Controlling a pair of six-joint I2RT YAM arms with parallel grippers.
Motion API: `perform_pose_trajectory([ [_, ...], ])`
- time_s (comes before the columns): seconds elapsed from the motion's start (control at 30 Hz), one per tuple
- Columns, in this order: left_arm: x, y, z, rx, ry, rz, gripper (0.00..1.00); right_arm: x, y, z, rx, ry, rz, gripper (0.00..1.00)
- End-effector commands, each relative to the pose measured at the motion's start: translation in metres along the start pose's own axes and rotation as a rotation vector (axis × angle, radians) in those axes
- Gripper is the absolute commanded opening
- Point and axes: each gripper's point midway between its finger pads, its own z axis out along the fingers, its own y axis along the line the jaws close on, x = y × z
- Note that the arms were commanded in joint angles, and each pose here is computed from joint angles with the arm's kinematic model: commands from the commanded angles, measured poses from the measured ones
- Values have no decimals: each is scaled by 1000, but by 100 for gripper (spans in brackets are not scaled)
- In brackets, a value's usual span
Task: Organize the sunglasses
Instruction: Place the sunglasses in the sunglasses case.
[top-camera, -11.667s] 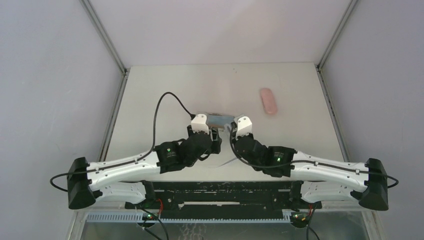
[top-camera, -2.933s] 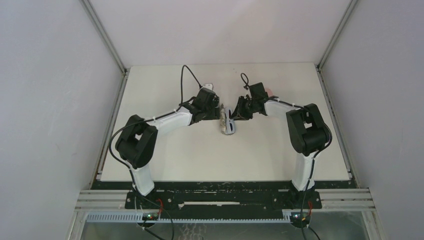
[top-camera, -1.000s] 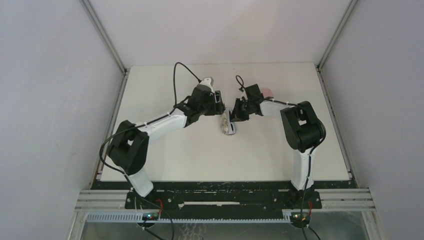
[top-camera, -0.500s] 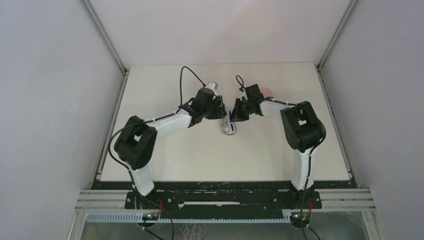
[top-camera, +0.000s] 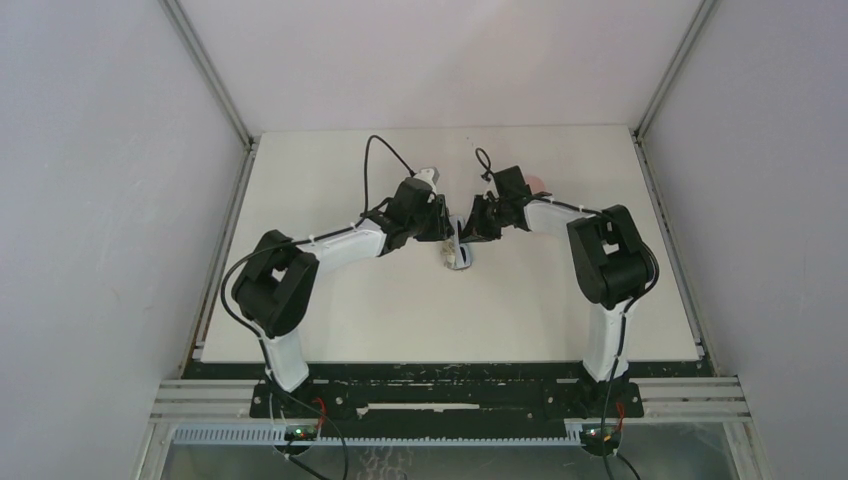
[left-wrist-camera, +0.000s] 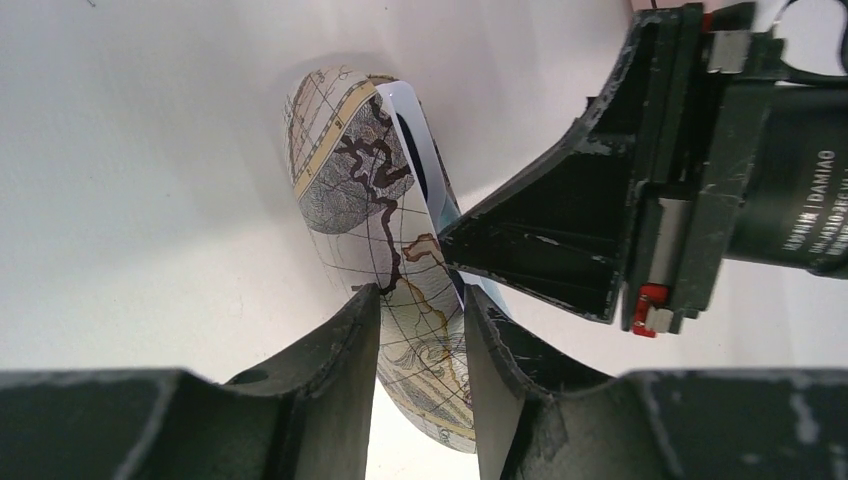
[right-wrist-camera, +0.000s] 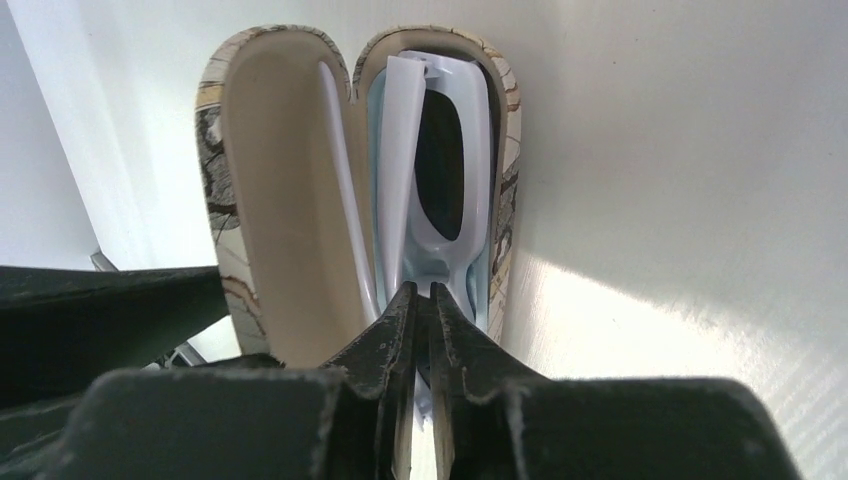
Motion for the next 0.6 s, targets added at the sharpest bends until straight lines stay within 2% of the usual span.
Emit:
perform_pose_trajectory([
  [0.0,-13,-16,-1,47,-32,-3,40,-15,17,-26,-28,-63,-58,8],
  [0.17,-14,-16,0,45,-31,-2,40,-21,12,-34,5,-93,-67,9],
  [0.57,-15,-17,1,46,-27,0,38,-8,-3,-24,14,-46,-47,9],
])
